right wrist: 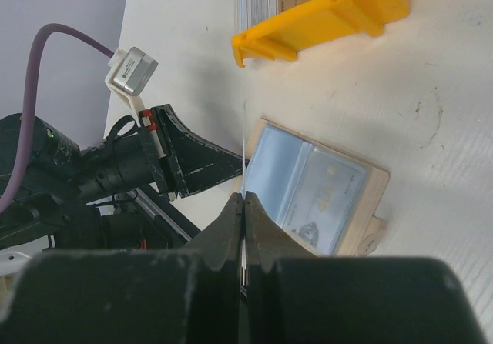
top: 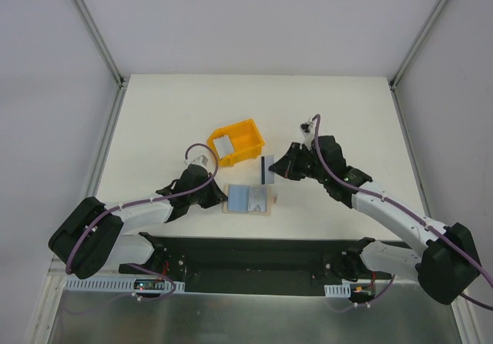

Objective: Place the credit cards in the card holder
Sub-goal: Insert the credit card into the card holder.

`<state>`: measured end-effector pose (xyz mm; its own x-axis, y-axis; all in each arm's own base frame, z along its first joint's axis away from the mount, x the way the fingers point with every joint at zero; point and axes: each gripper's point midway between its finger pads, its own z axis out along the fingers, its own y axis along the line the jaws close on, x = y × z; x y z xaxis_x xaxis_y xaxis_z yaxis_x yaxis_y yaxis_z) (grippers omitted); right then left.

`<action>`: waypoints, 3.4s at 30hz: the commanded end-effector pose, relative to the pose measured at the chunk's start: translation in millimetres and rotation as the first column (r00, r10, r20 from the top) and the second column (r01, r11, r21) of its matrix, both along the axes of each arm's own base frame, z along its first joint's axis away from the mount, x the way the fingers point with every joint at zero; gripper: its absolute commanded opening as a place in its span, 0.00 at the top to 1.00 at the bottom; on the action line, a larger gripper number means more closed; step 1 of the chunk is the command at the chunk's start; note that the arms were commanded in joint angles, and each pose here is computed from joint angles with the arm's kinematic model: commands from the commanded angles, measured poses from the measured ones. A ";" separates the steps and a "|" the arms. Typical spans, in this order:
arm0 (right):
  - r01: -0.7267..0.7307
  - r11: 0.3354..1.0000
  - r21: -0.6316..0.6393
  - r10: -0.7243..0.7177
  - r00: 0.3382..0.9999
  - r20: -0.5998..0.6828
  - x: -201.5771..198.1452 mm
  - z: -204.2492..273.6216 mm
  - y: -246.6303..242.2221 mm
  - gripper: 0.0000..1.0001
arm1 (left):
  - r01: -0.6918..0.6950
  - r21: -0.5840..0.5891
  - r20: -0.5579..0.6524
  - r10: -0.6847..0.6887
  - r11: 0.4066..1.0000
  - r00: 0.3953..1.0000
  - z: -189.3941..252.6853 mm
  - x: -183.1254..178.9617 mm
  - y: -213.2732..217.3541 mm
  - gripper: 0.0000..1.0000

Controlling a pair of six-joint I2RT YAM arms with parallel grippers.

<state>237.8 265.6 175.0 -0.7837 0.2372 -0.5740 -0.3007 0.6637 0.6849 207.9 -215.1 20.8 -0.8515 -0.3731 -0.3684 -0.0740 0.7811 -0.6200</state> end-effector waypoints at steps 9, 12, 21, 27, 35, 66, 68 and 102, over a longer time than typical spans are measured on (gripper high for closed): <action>-0.034 0.998 0.045 0.034 0.999 -0.004 -8.0 -3.3 14.4 1.00 | -0.017 -0.003 0.015 0.017 1.000 1.000 -0.5 0.8 4.8 1.00; -0.048 0.997 0.058 0.048 0.999 -0.001 -9.2 -3.9 18.2 1.00 | -0.021 -0.004 0.018 0.021 1.000 1.000 -0.2 1.4 5.0 1.00; -0.053 0.995 0.085 0.053 0.999 -0.005 -13.6 -10.4 21.9 1.00 | -0.029 -0.011 0.020 0.029 1.000 0.999 2.3 3.0 4.2 1.00; -0.060 0.991 0.116 0.067 0.996 -0.062 -20.8 -30.3 25.7 1.00 | -0.056 -0.018 0.019 0.057 0.998 0.998 3.0 3.7 6.9 1.00; -0.042 0.993 0.112 0.058 0.988 -0.144 -22.9 -60.4 30.9 0.99 | -0.060 -0.031 0.013 0.060 0.998 0.998 4.2 2.6 5.4 1.00; -0.008 0.993 0.119 0.046 0.946 -0.320 -27.0 -144.5 49.3 1.00 | -0.123 -0.074 -0.061 0.118 0.990 0.991 -8.7 -5.4 5.5 1.00; -0.004 0.993 0.120 0.044 0.944 -0.328 -28.1 -146.0 49.3 1.00 | -0.123 -0.075 -0.060 0.118 0.990 0.991 -8.2 -5.2 5.4 1.00; -0.046 0.991 0.124 0.091 0.917 -0.388 -34.2 -150.1 78.9 1.00 | -0.114 -0.074 -0.054 0.110 0.991 0.992 -7.9 -4.4 4.4 1.00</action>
<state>204.8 331.4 25.9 -0.9520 0.2333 -0.1982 -0.0320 0.5681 0.8223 202.1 -214.5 18.0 -0.8259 -0.4841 -0.2890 -0.1781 0.7104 -0.6809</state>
